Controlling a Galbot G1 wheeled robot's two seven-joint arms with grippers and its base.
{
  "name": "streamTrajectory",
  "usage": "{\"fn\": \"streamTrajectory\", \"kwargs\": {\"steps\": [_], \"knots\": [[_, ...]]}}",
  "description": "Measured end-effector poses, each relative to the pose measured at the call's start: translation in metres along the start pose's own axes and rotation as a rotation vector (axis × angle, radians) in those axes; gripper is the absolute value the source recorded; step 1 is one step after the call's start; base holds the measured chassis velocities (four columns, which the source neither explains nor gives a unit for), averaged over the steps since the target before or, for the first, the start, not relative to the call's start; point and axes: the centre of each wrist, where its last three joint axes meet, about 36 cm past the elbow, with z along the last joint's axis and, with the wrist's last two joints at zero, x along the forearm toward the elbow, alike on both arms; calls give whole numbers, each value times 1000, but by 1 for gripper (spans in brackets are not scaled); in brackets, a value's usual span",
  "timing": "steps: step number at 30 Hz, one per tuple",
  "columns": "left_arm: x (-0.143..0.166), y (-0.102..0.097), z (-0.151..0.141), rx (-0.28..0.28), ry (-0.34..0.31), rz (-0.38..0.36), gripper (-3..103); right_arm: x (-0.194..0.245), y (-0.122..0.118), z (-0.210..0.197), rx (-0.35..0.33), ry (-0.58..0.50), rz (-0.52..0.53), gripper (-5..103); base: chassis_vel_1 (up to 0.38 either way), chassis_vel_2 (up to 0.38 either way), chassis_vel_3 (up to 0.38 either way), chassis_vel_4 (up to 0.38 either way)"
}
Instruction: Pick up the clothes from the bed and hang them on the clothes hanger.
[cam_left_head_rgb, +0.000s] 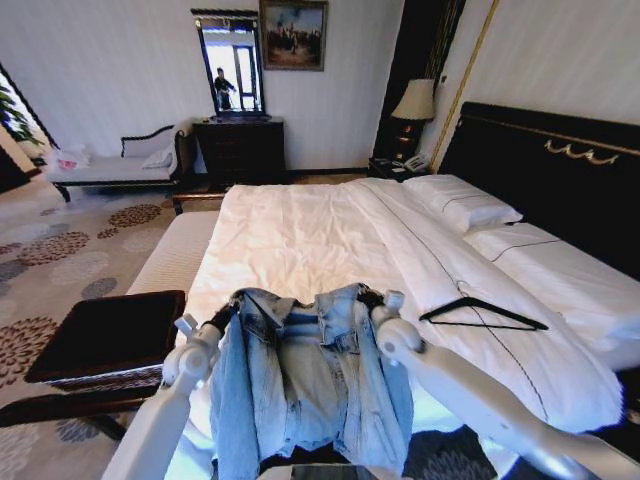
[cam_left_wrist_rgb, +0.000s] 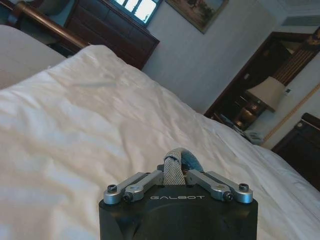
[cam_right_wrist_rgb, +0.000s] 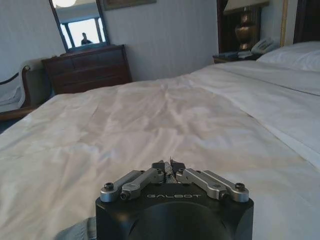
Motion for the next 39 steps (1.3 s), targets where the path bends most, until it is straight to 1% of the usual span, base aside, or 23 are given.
{"fn": "streamTrajectory", "kwargs": {"steps": [1, 2, 6, 7, 9, 10, 11, 13, 15, 16, 20, 21, 24, 26, 32, 33, 34, 35, 36, 38, 39], "knots": [[-7, 8, -1, 3, -5, -6, 3, -18, -3, 7, 1, -16, 21, 5, 0, 0, 0, 0], [-7, 8, -1, 3, -5, -6, 3, -18, -3, 7, 1, -16, 21, 5, 0, 0, 0, 0], [-19, 22, 3, 15, -11, -13, 3, -48, -9, 15, 4, -47, 64, 5, 0, 0, 0, 0], [-19, 22, 3, 15, -11, -13, 3, -48, -9, 15, 4, -47, 64, 5, 0, 0, 0, 0], [-23, 26, 9, 15, -6, -18, 3, -55, -13, 18, 8, -51, 76, 5, 0, 0, 0, 0], [-26, 28, 17, 9, 3, -23, 3, -60, -14, 23, 12, -51, 82, 5, 0, 0, 0, 0], [-26, 28, 17, 9, 3, -23, 3, -60, -14, 23, 12, -51, 82, 5, 0, 0, 0, 0], [-33, 32, 35, -10, 25, -35, 3, -67, -17, 35, 27, -40, 97, 5, 0, 0, 0, 0], [-39, 34, 48, -20, 40, -46, 3, -74, -12, 48, 37, -39, 97, 5, 0, 0, 0, 0], [-39, 34, 48, -20, 40, -46, 3, -74, -12, 48, 37, -39, 97, 5, 0, 0, 0, 0], [-54, 38, 71, -10, 74, -77, 3, -93, 8, 77, 44, -41, 111, 5, 0, 0, 0, 0], [-54, 38, 71, -10, 74, -77, 3, -93, 8, 77, 44, -41, 111, 5, 0, 0, 0, 0], [-58, 40, 82, -16, 100, -101, 3, -103, 12, 87, 73, -32, 171, 5, 0, 0, 0, 0], [-59, 39, 84, -18, 105, -101, 3, -104, 12, 88, 77, -30, 180, 5, 0, 0, 0, 0], [-52, 33, 92, -52, 133, -94, 3, -99, 6, 84, 96, -31, 204, 5, 0, 0, 0, 0], [-48, 31, 93, -60, 139, -89, 3, -94, 2, 80, 100, -38, 198, 2, 0, 0, 0, 0], [-46, 30, 94, -64, 142, -88, 3, -92, -1, 78, 101, -42, 196, 4, 0, 0, 0, 0], [-39, 29, 96, -81, 153, -85, 3, -86, -11, 73, 106, -49, 190, 10, 0, 0, 0, 0], [-39, 29, 96, -81, 153, -85, 3, -86, -11, 73, 106, -49, 190, 10, 0, 0, 0, 0], [-29, 27, 99, -113, 165, -74, 3, -75, -25, 66, 114, -54, 177, 5, 0, 0, 0, 0], [-27, 27, 99, -117, 166, -71, 3, -73, -27, 65, 115, -56, 175, 5, 0, 0, 0, 0]]}}
